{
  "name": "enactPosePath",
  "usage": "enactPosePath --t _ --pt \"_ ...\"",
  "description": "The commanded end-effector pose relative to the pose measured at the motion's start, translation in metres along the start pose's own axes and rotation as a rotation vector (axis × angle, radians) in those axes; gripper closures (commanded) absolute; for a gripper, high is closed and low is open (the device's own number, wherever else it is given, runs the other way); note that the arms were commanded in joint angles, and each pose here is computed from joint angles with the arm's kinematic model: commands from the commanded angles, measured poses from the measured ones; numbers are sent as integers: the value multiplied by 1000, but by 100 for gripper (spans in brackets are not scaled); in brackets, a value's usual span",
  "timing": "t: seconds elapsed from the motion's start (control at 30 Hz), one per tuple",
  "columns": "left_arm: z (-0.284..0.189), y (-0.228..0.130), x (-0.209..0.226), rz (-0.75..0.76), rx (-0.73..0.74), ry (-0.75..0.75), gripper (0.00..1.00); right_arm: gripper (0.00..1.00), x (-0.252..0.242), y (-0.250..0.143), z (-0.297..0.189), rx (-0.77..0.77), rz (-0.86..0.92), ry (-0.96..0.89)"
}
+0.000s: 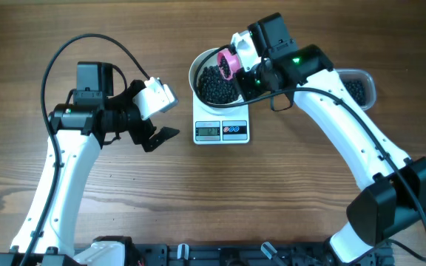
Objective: Scoop item into bowl and weigh 150g on scale
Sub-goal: 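Hold the scoop over the white bowl and tip beans in slowly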
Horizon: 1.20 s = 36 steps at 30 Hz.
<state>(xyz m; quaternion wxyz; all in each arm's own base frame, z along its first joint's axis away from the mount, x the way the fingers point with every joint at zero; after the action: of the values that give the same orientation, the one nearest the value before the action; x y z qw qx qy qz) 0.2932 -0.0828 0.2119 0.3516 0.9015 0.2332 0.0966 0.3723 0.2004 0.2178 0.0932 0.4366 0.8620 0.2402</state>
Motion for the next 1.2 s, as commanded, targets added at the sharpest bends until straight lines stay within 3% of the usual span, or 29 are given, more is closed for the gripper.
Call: enactPosePath --t 0.0,1.17 --pt "1 -2 1 12 1 -5 0 96 -3 13 -19 -60 -103 -45" --pt "1 -2 1 12 1 -5 0 96 2 16 -19 -64 -140 -65"
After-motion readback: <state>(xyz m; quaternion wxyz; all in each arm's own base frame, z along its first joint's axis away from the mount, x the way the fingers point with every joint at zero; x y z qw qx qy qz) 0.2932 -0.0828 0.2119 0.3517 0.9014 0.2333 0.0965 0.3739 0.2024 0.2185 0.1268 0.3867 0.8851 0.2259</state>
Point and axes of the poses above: each gripper's point midway between its finger pads, its own z axis out along the fingers, its own x axis along the line the jaws close on, y = z × x, the point moved 5 cm from there along -z, back along the fingers, and after that the axes turned 3 degrees about -z, right-handed, at the moved point
